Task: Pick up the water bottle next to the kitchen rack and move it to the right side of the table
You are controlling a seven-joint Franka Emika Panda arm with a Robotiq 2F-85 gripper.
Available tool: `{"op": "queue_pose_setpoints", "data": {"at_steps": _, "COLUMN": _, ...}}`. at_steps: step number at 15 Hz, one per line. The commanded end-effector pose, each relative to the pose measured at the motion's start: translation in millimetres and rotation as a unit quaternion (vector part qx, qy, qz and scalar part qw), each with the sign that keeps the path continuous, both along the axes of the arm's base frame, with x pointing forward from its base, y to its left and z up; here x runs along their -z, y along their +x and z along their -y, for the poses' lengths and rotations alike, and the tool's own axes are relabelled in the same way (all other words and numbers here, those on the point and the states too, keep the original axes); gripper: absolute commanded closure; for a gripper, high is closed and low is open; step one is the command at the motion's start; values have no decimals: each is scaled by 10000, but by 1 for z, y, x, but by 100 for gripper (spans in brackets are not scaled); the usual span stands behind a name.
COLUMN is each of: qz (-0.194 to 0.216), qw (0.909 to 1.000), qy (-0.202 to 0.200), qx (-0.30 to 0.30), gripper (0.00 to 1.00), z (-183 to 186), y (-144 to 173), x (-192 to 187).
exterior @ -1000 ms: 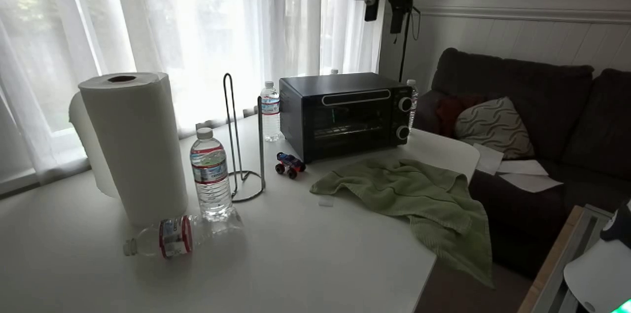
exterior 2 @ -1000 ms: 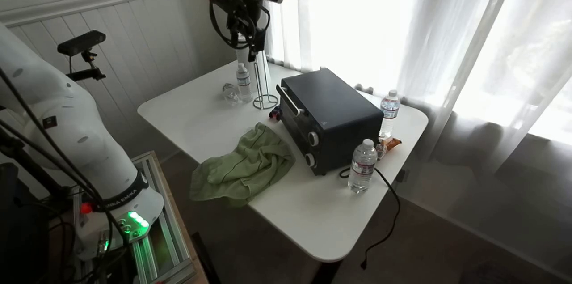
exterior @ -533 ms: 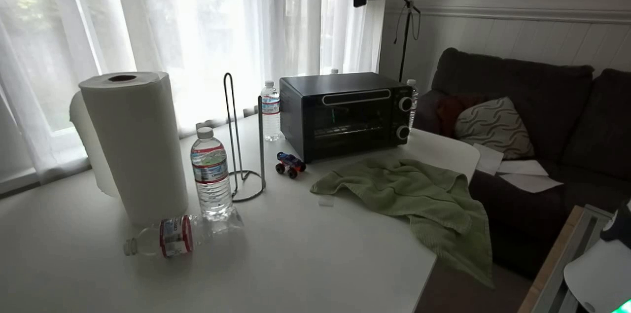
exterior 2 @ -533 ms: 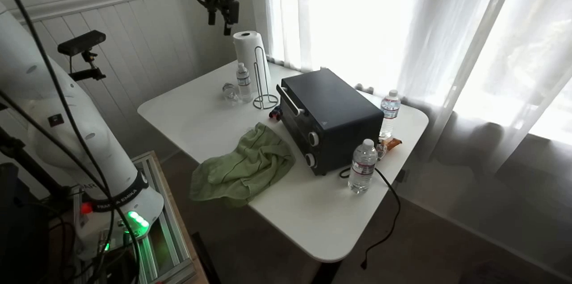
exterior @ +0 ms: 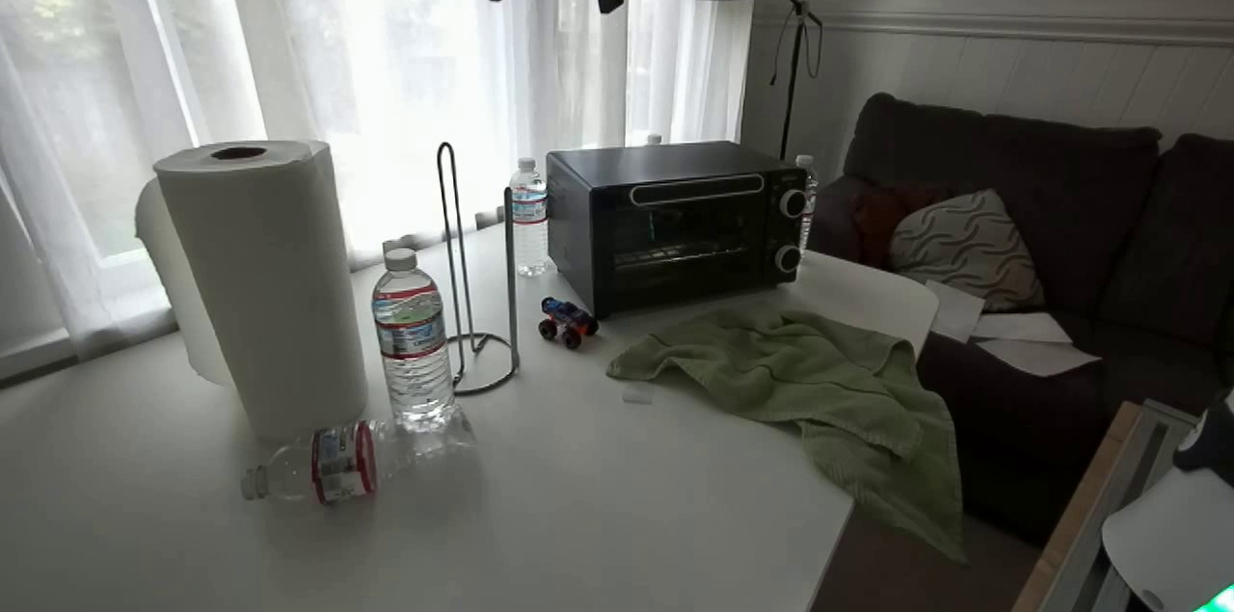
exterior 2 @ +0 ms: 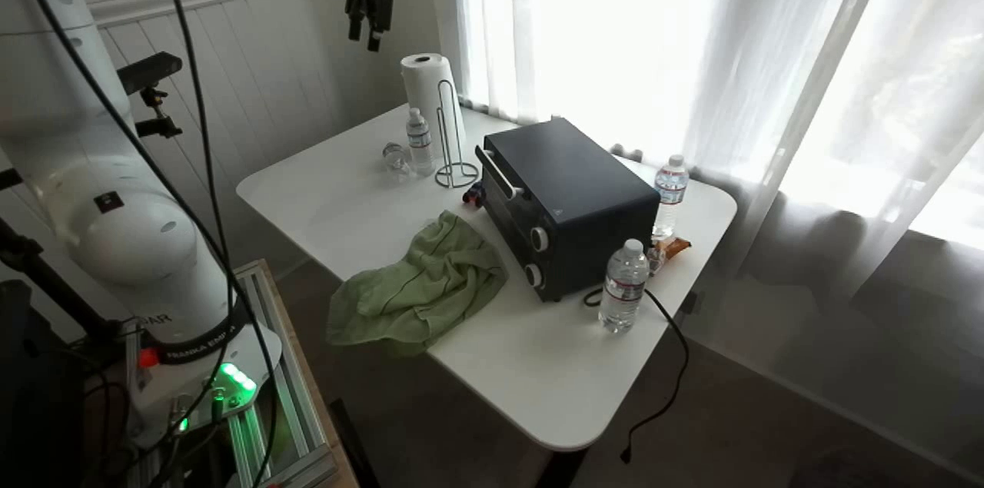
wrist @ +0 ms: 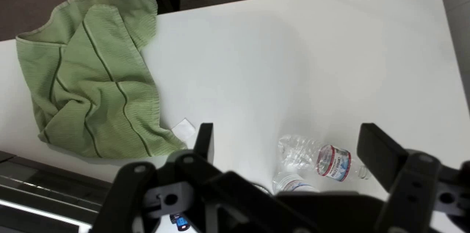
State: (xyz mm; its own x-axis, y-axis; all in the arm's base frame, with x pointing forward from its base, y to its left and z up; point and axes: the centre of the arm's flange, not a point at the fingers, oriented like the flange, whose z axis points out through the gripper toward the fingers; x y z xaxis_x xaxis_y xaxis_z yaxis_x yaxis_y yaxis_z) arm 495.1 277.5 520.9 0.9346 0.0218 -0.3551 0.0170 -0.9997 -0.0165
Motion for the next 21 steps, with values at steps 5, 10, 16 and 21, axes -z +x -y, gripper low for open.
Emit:
{"op": "queue_pose_setpoints", "data": {"at_steps": 5, "qz": 183, "qw": 9988, "qy": -377, "qx": -268, "gripper": 0, "z": -26, "y": 17, "x": 17}}
{"op": "queue_pose_setpoints", "data": {"at_steps": 10, "qz": 433, "qw": 9972, "qy": -343, "qx": -504, "gripper": 0, "z": -39, "y": 20, "x": 21}}
{"op": "queue_pose_setpoints", "data": {"at_steps": 16, "qz": 1293, "qw": 9881, "qy": -246, "qx": -794, "gripper": 0, "z": -83, "y": 6, "x": 72}}
{"op": "queue_pose_setpoints", "data": {"at_steps": 21, "qz": 1565, "qw": 9847, "qy": -226, "qx": -734, "gripper": 0, "z": -91, "y": 9, "x": 129}}
